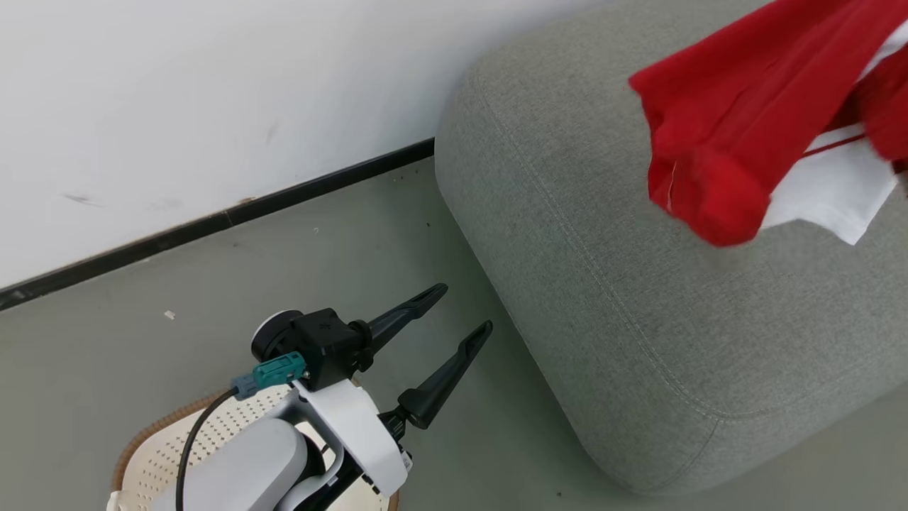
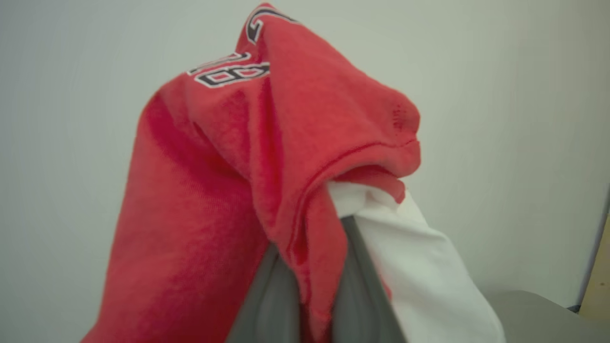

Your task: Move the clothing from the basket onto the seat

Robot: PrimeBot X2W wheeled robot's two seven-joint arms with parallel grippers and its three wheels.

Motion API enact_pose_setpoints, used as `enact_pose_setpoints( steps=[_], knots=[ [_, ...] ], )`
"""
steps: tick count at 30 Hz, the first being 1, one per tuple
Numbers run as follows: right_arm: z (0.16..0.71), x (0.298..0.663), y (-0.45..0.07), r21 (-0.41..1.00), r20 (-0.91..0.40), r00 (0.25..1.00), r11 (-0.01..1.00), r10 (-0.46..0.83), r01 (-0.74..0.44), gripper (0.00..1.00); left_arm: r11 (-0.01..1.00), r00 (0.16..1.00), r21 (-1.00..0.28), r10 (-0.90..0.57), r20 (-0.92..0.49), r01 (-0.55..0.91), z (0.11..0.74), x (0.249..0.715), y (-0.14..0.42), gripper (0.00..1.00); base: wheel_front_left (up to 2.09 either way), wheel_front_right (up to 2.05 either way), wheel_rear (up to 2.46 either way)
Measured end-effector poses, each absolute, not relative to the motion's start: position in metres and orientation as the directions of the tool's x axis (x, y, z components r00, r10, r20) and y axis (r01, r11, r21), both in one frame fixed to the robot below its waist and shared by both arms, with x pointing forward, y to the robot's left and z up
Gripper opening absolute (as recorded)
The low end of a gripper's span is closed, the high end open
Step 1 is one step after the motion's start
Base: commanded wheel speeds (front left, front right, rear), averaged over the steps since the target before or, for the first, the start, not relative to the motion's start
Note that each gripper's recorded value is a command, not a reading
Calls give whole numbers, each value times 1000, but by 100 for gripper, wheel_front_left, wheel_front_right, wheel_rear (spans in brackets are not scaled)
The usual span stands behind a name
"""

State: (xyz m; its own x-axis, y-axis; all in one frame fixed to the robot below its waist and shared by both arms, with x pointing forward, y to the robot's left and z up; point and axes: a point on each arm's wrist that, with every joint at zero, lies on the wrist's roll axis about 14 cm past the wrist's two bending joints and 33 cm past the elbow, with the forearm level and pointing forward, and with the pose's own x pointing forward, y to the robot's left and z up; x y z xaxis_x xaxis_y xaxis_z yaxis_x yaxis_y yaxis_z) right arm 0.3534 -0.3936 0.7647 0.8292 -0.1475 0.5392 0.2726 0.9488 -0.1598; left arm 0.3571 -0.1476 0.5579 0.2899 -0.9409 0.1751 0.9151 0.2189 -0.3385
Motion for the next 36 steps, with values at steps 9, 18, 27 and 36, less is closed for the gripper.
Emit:
enact_pose_setpoints(
  steps=[9,18,27,36],
  knots=[
    [748,378,-433,-169,459,850,914,-258,369,0,237,310,-370,-939,151,898,544,368,-139,100,0,0,0],
    [716,418,-436,-199,366,888,908,-279,368,0,257,335,-411,-933,130,875,528,380,-129,100,0,0,0],
    [659,453,-435,-197,237,924,916,-301,349,0,290,369,-430,-923,110,855,514,398,-116,100,0,0,0],
    [604,476,-434,-150,133,934,925,-331,349,0,309,391,-441,-914,106,842,503,414,-107,100,0,0,0]
  ],
)
